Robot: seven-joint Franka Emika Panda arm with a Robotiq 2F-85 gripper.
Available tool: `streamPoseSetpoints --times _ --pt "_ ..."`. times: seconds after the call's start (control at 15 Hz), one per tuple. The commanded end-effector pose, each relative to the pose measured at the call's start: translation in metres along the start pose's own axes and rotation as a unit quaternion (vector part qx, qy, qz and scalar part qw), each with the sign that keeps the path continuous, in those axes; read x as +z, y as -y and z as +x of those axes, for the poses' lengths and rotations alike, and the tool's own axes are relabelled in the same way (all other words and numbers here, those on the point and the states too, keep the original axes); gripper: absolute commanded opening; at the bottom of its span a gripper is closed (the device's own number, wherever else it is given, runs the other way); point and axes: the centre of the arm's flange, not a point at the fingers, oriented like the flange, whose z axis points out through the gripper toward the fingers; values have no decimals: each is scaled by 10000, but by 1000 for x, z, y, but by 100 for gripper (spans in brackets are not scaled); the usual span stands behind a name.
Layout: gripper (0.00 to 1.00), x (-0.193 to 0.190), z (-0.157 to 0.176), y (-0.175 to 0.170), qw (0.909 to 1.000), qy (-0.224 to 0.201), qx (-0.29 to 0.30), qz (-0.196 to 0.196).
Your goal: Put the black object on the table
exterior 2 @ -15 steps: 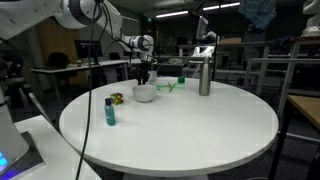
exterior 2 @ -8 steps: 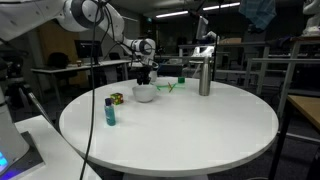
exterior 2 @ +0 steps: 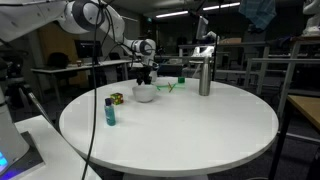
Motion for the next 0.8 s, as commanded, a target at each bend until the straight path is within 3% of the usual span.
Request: streamPoseSetpoints --times 0.0,0.33,0.73 --pt "100 -14 14 0 10000 9 -68 67" --pt "100 -48 3 -7 9999 46 163 -8" --pt "100 -131 -33 -32 9987 108 480 130"
